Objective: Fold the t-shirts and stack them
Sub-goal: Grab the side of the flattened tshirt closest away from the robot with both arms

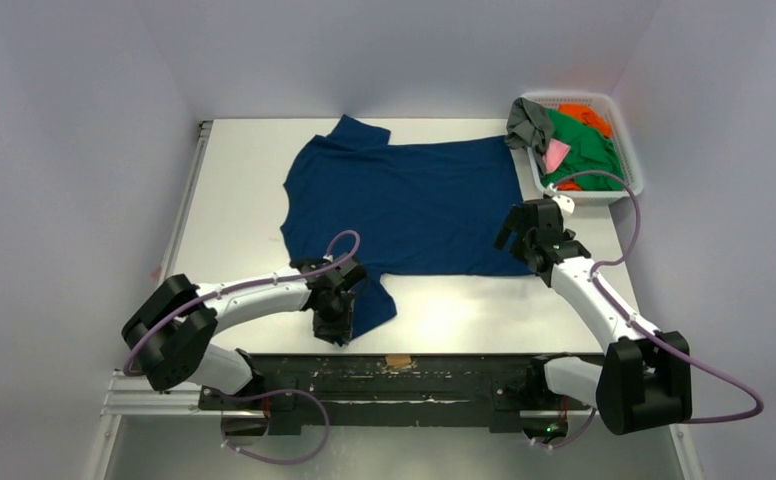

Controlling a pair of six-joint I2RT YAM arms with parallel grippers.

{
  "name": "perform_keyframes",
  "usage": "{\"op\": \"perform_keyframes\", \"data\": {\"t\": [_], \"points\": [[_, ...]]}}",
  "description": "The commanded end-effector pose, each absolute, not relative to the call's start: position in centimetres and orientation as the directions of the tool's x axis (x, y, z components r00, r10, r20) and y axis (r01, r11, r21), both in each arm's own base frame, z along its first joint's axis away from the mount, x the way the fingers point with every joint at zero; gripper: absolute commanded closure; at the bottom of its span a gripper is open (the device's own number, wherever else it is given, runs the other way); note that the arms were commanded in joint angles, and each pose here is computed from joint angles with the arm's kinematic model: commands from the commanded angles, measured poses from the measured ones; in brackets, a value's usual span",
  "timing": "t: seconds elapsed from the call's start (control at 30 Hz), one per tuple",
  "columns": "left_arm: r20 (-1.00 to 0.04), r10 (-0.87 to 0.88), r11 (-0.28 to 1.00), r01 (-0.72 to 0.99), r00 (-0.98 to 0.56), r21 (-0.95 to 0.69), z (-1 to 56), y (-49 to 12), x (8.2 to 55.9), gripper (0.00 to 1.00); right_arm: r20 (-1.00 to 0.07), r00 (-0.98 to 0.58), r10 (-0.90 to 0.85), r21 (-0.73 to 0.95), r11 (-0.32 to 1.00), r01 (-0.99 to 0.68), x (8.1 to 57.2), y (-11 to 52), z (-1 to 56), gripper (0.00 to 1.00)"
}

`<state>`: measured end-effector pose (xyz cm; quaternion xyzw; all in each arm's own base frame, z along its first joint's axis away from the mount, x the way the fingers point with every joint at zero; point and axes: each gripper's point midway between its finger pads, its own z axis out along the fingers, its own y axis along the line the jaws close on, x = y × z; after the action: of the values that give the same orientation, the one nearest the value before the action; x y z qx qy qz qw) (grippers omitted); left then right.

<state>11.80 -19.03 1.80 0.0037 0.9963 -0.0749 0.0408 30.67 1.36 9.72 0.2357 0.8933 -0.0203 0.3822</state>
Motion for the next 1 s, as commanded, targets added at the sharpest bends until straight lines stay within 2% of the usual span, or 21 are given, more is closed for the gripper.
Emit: {"op": "perform_keyframes", "data": {"t": [0.0,0.03,0.07,0.1,0.2,0.3,0.6,0.83,0.97], "points": [[-0.109,-0.022,0.997,-0.014,-0.994,-0.082,0.7,-19.2,13.1,0.76,-0.722,-0.528,0.446,0.166,0.854,0.493,30.7,0.4,10.4,0.06],[-0.107,-0.022,0.997,-0.014,-0.994,-0.077,0.6,-19.3,13.3,0.84,-0.718,-0.528,0.453,0.159,0.846,0.509,30.4,0.1,10.2,0.06],[-0.105,-0.024,0.997,-0.017,-0.994,-0.071,0.5,-19.3,13.3,0.99,-0.713,-0.529,0.46,0.146,0.836,0.529,29.9,-0.3,9.9,0.06],[-0.103,-0.027,0.997,-0.02,-0.994,-0.068,0.5,-19.3,13.3,1.0,-0.708,-0.527,0.471,0.14,0.825,0.548,29.5,-0.7,9.7,0.05],[-0.102,-0.017,0.997,-0.01,-0.995,-0.077,0.5,-19.2,13.1,1.0,-0.67,-0.523,0.526,0.152,0.787,0.597,28.4,-1.4,8.3,0.01],[-0.102,-0.007,0.996,0.002,-0.995,-0.086,0.8,-18.9,12.8,1.0,-0.626,-0.513,0.588,0.18,0.749,0.638,27.6,-2.0,6.8,0.03],[-0.088,0.008,0.996,0.016,-0.996,-0.093,1.4,-18.6,12.1,1.0,-0.556,-0.481,0.678,0.232,0.682,0.694,28.2,-2.6,3.0,0.22],[-0.083,0.01,0.996,0.017,-0.997,-0.086,1.5,-18.3,11.9,1.0,-0.519,-0.479,0.708,0.239,0.658,0.714,28.3,-2.2,1.2,0.3],[-0.06,0.007,0.995,0.013,-0.998,-0.094,1.8,-18.4,11.4,1.0,-0.506,-0.484,0.713,0.24,0.656,0.716,28.3,-2.0,0.7,0.56]]}}
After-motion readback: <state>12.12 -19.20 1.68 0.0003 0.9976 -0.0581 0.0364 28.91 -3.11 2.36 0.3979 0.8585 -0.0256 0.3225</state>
